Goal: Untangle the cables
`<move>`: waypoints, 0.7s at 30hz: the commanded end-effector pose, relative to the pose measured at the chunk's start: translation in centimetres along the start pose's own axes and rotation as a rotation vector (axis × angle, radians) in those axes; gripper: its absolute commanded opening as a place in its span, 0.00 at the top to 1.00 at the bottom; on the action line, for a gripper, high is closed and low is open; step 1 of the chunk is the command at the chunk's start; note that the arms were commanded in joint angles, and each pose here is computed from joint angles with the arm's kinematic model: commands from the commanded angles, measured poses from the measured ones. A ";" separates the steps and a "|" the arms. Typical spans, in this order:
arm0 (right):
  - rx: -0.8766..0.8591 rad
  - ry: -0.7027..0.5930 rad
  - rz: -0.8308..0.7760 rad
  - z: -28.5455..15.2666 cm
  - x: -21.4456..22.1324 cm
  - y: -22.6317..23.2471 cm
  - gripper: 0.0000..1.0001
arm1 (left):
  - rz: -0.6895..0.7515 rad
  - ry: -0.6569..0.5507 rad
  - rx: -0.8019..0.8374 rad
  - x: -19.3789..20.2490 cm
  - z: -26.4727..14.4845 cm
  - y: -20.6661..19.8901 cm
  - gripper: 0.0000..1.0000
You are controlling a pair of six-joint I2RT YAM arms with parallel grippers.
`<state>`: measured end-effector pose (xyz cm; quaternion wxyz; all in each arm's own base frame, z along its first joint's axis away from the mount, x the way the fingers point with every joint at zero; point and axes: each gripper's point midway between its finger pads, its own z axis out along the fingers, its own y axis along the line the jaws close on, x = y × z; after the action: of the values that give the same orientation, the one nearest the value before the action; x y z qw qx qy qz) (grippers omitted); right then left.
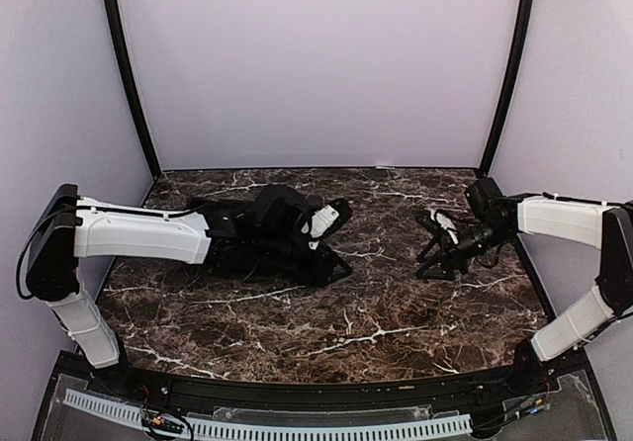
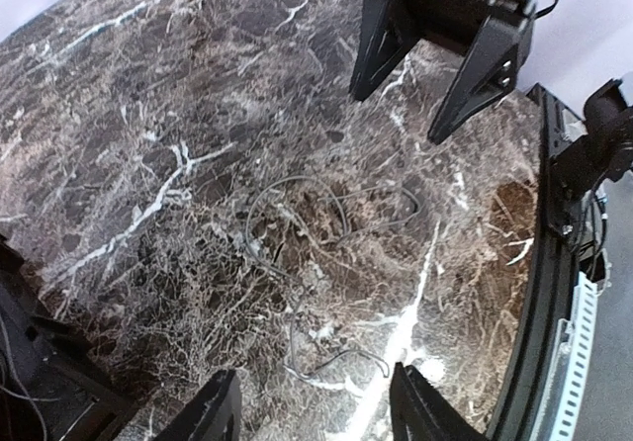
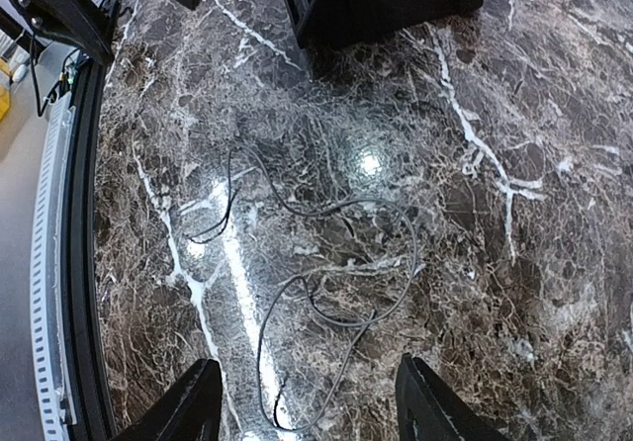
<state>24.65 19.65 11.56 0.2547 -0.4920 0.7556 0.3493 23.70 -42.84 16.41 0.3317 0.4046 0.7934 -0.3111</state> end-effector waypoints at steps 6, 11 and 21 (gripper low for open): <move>0.020 0.030 -0.007 0.0 0.0 -0.5 0.37 | -0.072 0.104 -0.047 3.6 7.1 0.6 0.43; 0.023 0.035 -0.002 0.1 0.1 -0.6 0.37 | -0.073 0.143 0.022 4.7 9.0 -0.3 0.49; 0.035 0.038 -0.001 0.1 0.2 -0.9 0.36 | -0.047 0.167 -0.022 2.7 9.0 0.1 0.95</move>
<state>24.76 19.19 10.50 0.2386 -0.4889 0.7692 0.3351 24.57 -48.30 5.96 0.2452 0.3987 0.8364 -0.2853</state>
